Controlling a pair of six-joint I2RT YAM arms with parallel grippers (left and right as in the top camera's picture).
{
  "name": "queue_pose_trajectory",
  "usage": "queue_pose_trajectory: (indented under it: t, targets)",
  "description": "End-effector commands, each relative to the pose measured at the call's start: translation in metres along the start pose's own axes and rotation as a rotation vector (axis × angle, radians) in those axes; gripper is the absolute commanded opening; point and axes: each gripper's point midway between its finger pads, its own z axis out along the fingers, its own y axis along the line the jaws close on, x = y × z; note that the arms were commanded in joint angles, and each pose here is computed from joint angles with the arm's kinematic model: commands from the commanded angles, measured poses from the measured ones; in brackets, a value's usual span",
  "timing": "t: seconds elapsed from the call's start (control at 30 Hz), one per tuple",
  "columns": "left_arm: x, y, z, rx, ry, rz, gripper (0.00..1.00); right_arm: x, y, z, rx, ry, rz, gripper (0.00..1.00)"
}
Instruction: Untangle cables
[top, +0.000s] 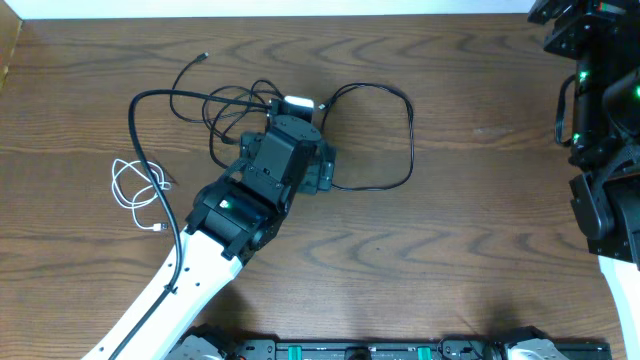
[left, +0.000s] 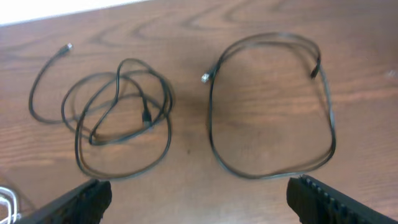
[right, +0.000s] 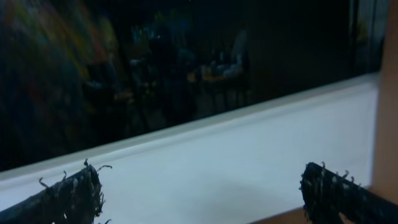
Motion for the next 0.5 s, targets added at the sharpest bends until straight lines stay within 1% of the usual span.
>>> queue_pose_trajectory:
  t: [0.0,0.1,0.13,0.27,0.47]
  targets:
    - [0.007,0.006,0.0,-0.032,0.031,0.018,0.94,0.001,-0.004,-0.003,0.01,0.017,-0.233,0.99]
    - [0.015,0.008,0.001,-0.04,0.062,0.029,0.94,0.022,-0.01,-0.008,0.007,0.111,-0.432,0.99]
    - [0.016,0.009,0.001,-0.041,0.067,0.03,0.94,0.027,-0.013,-0.012,0.004,0.135,-0.468,0.99]
    - [0.017,0.009,0.001,-0.042,0.07,0.031,0.94,0.035,-0.028,-0.049,-0.013,0.173,-0.487,0.99]
    - [0.017,0.009,0.001,-0.042,0.069,0.031,0.94,0.045,-0.048,-0.108,-0.089,0.123,-0.458,0.99]
